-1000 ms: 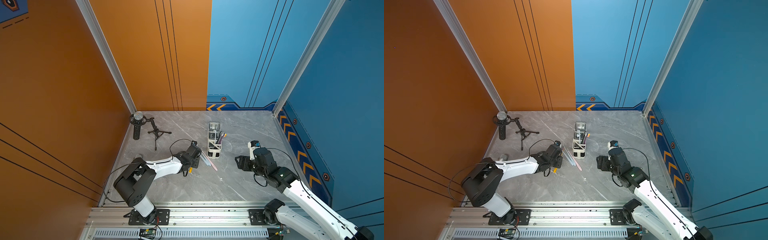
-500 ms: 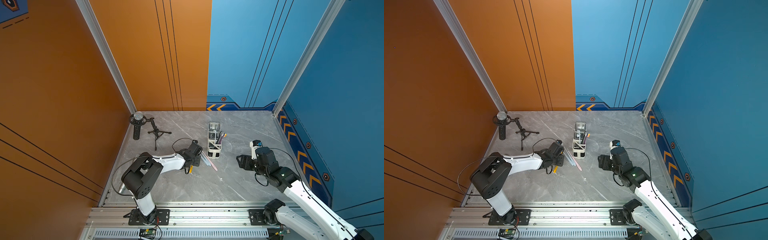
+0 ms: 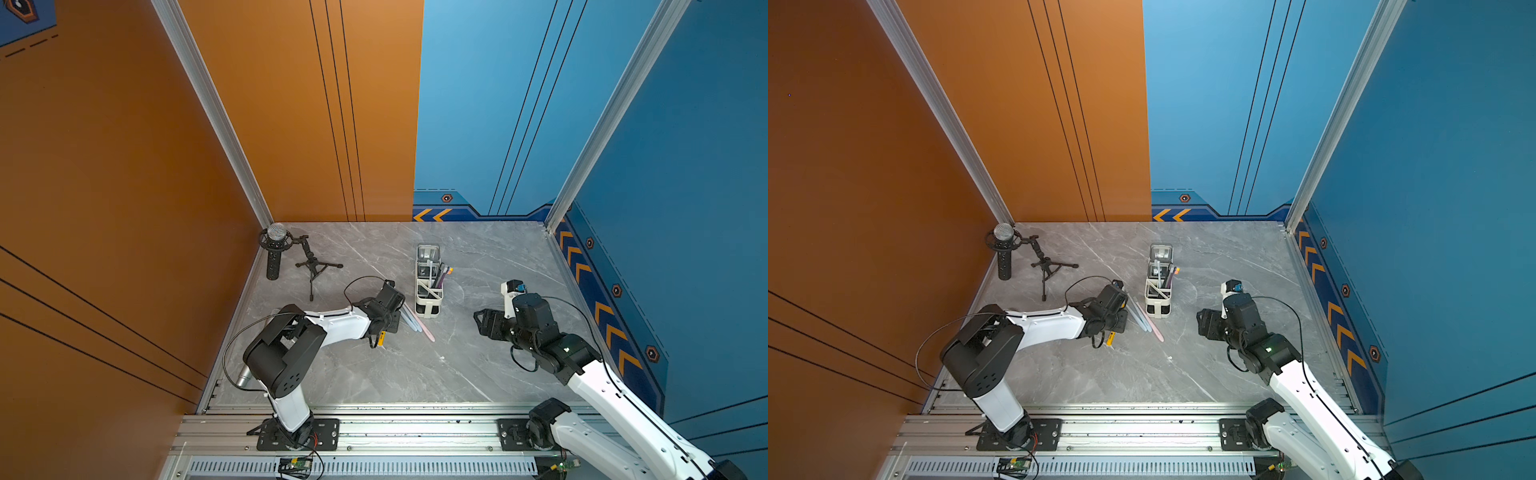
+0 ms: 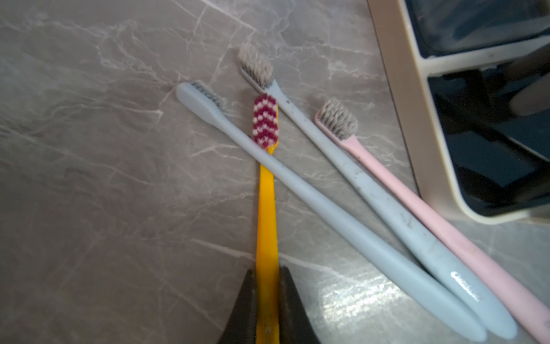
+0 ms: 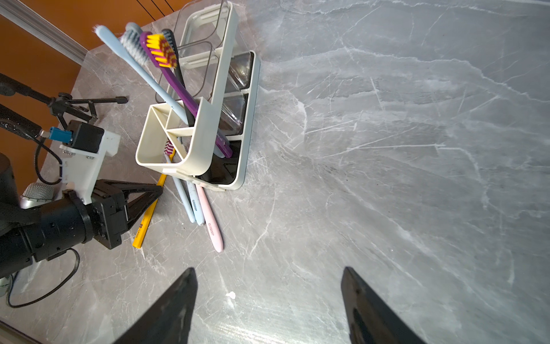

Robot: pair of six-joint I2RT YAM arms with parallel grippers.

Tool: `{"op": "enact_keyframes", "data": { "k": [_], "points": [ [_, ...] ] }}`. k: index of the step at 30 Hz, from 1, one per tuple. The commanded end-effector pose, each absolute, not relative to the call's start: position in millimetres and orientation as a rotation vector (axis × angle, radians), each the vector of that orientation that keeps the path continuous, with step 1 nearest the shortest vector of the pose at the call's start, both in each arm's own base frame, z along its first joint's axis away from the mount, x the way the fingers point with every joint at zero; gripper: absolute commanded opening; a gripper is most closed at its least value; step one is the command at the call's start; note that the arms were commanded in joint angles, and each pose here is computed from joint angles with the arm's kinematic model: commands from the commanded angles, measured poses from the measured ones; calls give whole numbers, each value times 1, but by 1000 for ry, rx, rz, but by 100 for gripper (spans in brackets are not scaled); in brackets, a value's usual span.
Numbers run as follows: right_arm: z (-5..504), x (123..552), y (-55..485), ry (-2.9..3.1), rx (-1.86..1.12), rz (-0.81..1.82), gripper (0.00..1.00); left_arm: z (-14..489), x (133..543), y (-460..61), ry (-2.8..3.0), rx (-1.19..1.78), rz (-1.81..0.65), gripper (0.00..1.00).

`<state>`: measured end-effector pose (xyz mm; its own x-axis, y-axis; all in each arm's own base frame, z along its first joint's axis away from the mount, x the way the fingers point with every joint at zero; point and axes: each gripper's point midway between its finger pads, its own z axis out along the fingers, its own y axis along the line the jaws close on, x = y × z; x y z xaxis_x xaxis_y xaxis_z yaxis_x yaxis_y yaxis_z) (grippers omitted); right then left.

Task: Place the toothbrush into the toothbrush holder
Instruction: Pick up the toothbrush from the center of the board.

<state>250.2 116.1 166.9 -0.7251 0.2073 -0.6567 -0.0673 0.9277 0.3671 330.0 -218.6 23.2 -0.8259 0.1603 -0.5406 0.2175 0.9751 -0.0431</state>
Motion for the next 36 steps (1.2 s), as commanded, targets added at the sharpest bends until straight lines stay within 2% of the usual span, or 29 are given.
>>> {"op": "enact_keyframes", "data": {
  "k": [1,4,18,28,36],
  "points": [
    [159,244,112,2356,92,472,77,-12,299,-192,2732,306,-8,4],
    [157,243,113,2363,91,475,77,-7,297,-191,2724,305,-19,0],
    [175,244,127,2330,54,578,77,72,288,-203,2606,356,-221,0],
    [187,245,164,2293,-58,781,78,107,286,-199,2502,341,-262,0],
    [213,241,192,2213,-149,889,78,158,281,-207,2369,342,-396,0]
  ]
}}
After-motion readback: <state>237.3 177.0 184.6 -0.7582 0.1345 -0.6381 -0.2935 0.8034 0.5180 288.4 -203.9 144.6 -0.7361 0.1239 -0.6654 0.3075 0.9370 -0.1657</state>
